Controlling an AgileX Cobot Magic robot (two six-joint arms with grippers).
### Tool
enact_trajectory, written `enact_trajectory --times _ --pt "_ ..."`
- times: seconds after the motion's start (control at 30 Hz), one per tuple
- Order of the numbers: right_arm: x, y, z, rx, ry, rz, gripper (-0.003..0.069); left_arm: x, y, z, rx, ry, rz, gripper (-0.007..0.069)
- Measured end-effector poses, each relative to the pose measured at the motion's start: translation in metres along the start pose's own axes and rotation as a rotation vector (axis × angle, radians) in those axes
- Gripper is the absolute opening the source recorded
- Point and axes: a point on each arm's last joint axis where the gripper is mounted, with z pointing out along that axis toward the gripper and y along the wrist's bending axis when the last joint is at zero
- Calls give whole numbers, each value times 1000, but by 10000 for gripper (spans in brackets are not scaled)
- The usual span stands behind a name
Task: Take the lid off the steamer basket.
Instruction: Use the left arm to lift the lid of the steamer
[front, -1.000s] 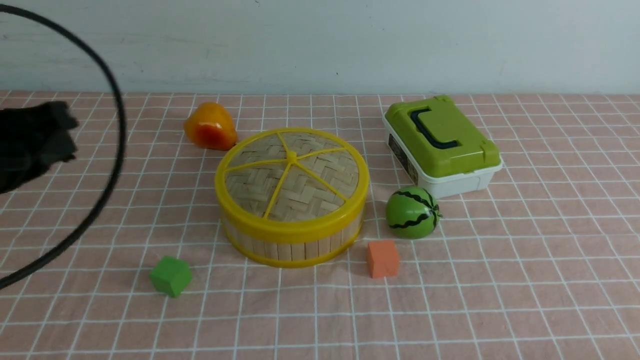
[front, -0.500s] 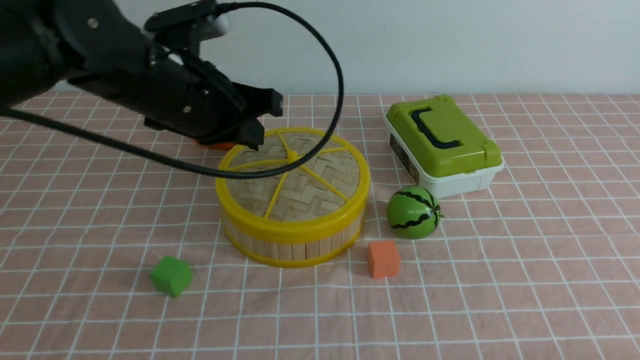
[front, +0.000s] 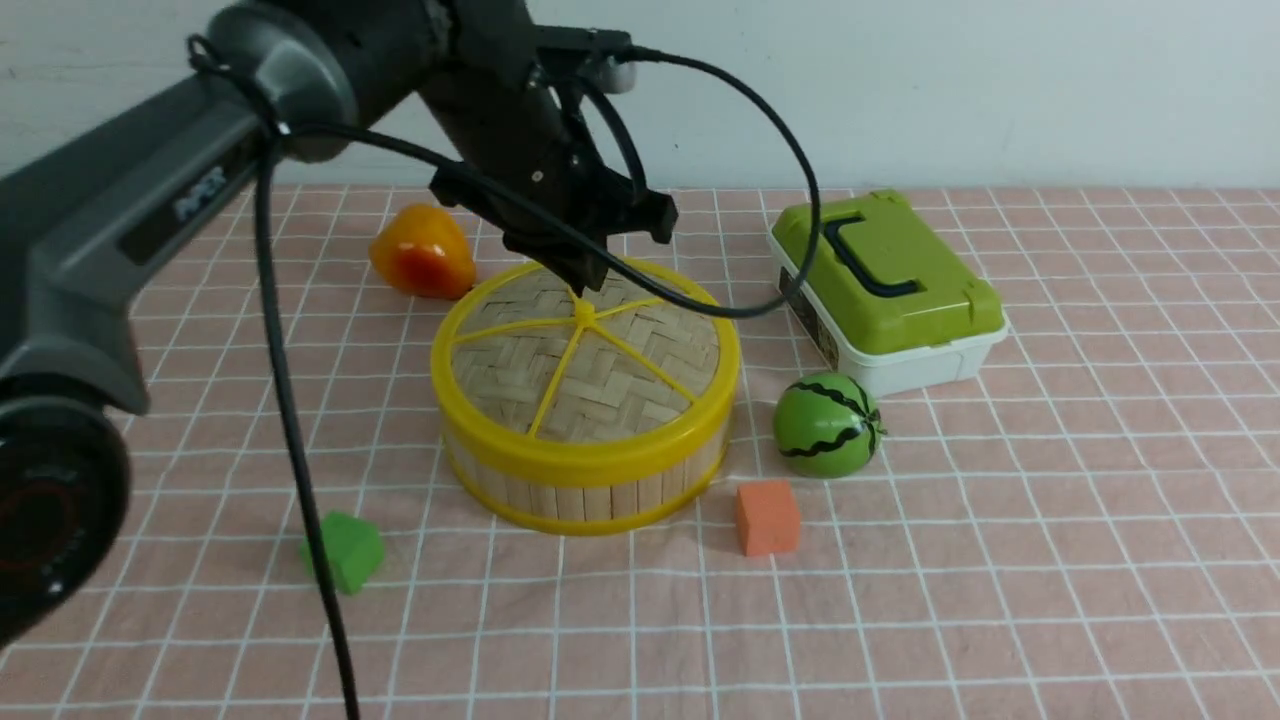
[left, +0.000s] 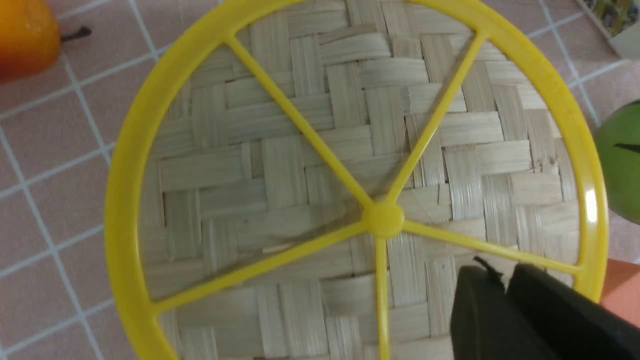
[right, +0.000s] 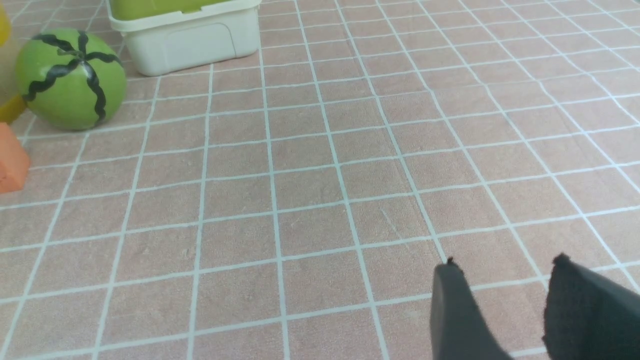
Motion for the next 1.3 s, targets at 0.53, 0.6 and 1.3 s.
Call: enact_trajectory --times 0.53,0.6,1.3 --pt "0 0 0 0 0 0 241 -1 -4 39 -138 19 -25 424" --pt "0 0 0 0 0 0 241 0 -3 43 -149 25 -29 401" --pt "0 0 0 0 0 0 241 0 -2 48 -166 18 -85 109"
